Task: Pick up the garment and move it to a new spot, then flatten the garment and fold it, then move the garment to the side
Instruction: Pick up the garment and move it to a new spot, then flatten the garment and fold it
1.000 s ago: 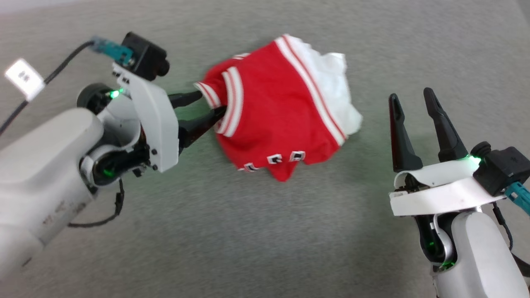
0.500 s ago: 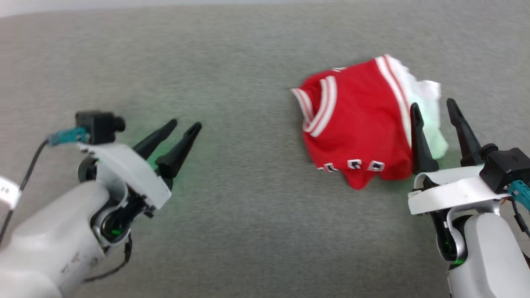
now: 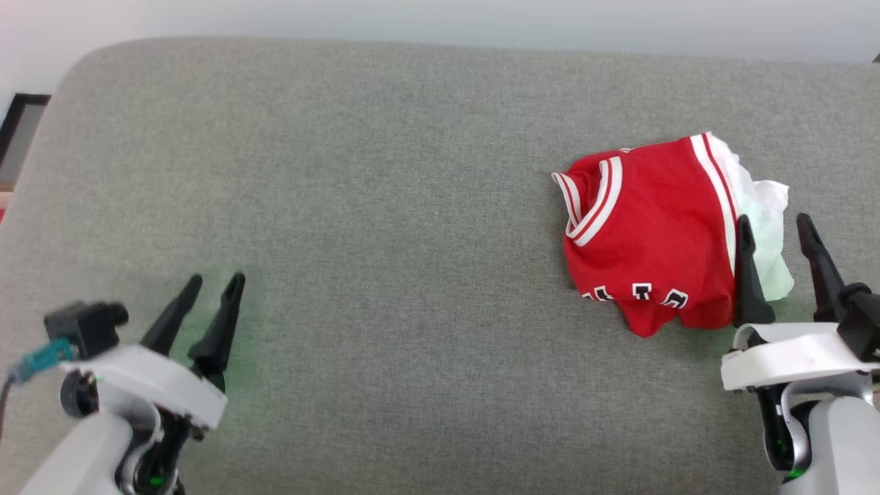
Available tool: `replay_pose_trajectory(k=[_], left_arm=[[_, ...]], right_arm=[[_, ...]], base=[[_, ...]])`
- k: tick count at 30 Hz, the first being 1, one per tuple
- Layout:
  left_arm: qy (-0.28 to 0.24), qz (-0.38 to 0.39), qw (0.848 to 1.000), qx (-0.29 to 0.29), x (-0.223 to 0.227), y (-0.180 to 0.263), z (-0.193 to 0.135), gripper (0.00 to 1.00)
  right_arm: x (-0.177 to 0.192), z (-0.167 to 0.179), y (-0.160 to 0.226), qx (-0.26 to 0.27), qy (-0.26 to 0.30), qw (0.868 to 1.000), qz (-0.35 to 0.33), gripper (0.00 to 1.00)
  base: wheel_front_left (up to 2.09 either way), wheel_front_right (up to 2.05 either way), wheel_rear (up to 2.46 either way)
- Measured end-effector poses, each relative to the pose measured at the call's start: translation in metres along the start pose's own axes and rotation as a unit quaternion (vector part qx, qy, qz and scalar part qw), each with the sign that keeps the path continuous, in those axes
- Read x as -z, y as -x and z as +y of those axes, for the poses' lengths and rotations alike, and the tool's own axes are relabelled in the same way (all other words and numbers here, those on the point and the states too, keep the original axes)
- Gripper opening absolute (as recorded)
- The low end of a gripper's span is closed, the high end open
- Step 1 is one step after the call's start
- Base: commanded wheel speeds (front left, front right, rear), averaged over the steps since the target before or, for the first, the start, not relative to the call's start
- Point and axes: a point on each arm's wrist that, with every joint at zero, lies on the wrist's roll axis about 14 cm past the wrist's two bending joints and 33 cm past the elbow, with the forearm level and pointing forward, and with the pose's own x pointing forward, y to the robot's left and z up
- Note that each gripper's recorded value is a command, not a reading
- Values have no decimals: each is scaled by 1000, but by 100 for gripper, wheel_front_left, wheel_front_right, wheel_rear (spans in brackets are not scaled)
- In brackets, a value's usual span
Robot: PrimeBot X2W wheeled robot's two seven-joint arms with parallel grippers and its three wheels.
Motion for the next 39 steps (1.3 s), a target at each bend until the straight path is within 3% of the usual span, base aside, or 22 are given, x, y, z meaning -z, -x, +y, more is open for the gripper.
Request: replay_pose_trajectory(k=[12,19,39], left_arm=[[-94,-63,994,7,-18,13,-13,100],[-168,-101,980,35,-39,15,-33,100],[-173,-102,979,32,-29,14,-40,100]], right_arm=[[-16,-30,22,43,6,999,-16,100],[-30,-43,32,60,11,998,-32,100],[-16,-38,29,55,-2,998,-16,100]], base=[[0,0,0],[0,0,0],[0,0,0]])
